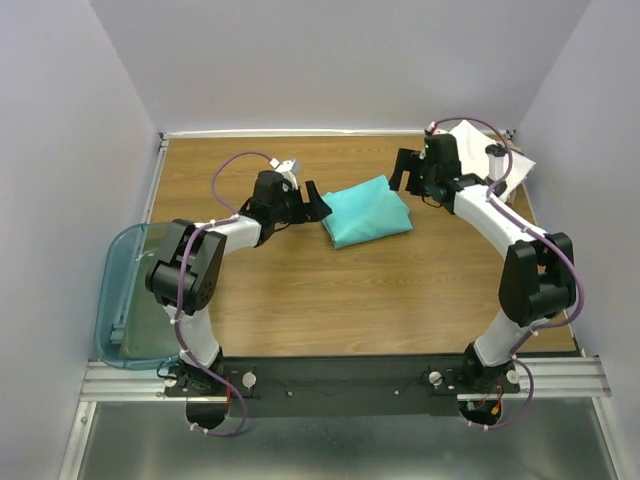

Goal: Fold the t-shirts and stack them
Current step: Neatly place the folded tshirt to the corner

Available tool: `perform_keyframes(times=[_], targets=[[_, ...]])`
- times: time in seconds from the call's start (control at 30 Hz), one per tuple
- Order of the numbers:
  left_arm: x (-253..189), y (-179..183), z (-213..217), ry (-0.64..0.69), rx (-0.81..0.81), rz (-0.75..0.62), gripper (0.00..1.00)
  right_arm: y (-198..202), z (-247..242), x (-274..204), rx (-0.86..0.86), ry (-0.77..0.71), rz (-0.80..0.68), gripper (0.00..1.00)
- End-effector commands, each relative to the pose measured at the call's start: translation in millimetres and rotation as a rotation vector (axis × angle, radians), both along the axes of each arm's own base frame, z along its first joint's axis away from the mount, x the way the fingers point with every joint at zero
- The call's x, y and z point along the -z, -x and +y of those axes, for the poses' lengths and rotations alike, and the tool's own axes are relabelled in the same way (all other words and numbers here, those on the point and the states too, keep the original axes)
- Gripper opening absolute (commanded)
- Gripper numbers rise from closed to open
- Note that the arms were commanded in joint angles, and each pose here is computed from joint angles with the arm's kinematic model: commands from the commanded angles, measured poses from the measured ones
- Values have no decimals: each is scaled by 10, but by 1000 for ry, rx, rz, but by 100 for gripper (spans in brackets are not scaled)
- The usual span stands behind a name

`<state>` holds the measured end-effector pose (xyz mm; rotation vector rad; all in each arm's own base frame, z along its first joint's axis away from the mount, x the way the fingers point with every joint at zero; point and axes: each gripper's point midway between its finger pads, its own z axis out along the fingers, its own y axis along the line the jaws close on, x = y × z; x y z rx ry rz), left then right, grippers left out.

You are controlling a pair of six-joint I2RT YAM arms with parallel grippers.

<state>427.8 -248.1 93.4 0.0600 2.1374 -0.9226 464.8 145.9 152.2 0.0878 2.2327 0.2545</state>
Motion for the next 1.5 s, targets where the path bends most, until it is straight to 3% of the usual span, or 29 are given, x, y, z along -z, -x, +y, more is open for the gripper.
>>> perform_keyframes(times=[0.0, 0.37, 0.67, 0.83, 0.97, 1.17, 1.27, 1.47], targets=[[68, 186, -106, -46, 44, -2, 92, 151, -160, 80, -58, -76, 23, 100], [316, 292, -229, -62, 78, 49, 91, 391, -359, 311, -172, -252, 79, 100], [502, 232, -362, -96, 127, 78, 79, 310, -310, 521, -246, -367, 122, 100], [586, 183, -374, -122, 139, 89, 63, 248, -282, 637, -285, -394, 146, 100], [656, 163, -347, -157, 144, 92, 42, 204, -307, 814, -286, -411, 183, 100], [779, 179, -318, -199, 165, 110, 27, 174, -263, 918, -334, -413, 191, 100], [854, 192, -305, -217, 175, 123, 0, 143, -246, 1009, -347, -421, 205, 100], [939, 239, -289, -246, 212, 132, 0, 130, -198, 1201, -372, -451, 246, 100]])
